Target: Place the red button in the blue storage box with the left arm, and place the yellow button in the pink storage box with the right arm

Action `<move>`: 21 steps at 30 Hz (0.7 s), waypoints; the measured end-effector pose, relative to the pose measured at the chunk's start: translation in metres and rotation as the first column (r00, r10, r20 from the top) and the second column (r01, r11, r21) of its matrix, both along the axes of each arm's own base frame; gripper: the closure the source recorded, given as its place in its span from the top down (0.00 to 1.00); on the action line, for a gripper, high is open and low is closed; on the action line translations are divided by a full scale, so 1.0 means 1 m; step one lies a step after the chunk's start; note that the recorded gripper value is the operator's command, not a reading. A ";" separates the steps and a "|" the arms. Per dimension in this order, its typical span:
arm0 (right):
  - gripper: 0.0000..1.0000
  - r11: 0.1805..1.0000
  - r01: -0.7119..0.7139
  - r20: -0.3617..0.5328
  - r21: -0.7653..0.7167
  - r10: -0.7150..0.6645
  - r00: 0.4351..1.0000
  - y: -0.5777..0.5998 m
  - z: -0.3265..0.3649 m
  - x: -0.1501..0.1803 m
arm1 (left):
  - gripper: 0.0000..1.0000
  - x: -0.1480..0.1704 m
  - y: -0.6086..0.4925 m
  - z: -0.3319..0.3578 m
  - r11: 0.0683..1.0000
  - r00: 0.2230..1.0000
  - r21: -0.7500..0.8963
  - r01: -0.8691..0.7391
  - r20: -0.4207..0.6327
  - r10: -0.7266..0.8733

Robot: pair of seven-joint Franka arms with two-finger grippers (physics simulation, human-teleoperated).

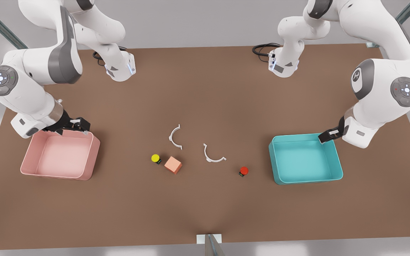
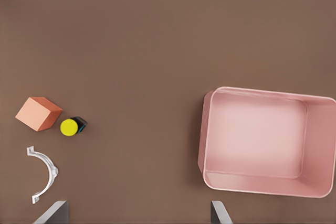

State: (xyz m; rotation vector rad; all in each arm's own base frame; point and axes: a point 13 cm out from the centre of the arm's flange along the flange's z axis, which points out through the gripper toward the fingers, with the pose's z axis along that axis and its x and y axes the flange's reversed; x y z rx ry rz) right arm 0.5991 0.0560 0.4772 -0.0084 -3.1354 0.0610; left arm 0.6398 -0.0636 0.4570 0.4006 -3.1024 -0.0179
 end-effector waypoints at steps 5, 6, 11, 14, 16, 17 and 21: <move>1.00 1.000 0.000 -0.006 0.002 0.000 1.000 0.002 -0.002 0.000 | 1.00 -0.003 -0.025 -0.002 0.993 0.993 -0.001 0.115 -0.006 -0.115; 1.00 1.000 -0.002 -0.017 0.004 0.002 1.000 0.004 -0.008 0.001 | 1.00 -0.006 -0.053 -0.008 0.987 0.987 -0.001 0.158 -0.015 -0.158; 1.00 0.994 -0.096 -0.101 0.043 0.100 0.990 0.068 -0.082 0.016 | 1.00 -0.005 -0.181 -0.100 0.969 0.967 -0.004 0.247 -0.058 -0.246; 1.00 0.976 -0.191 -0.103 0.102 0.201 0.974 0.116 -0.143 0.035 | 1.00 0.014 -0.213 -0.171 0.979 0.978 -0.005 0.203 -0.046 -0.203; 1.00 0.953 -0.257 -0.078 0.162 0.272 0.959 0.145 -0.173 0.046 | 1.00 0.025 -0.227 -0.203 0.986 0.986 -0.011 0.167 -0.023 -0.167; 1.00 0.936 -0.297 -0.055 0.187 0.312 0.948 0.158 -0.184 0.050 | 1.00 0.026 -0.237 -0.229 0.988 0.988 -0.011 0.155 -0.025 -0.155; 1.00 0.854 -0.455 0.016 0.251 0.466 0.884 0.215 -0.215 0.049 | 1.00 0.036 -0.244 -0.300 0.997 0.997 -0.011 0.078 -0.020 -0.078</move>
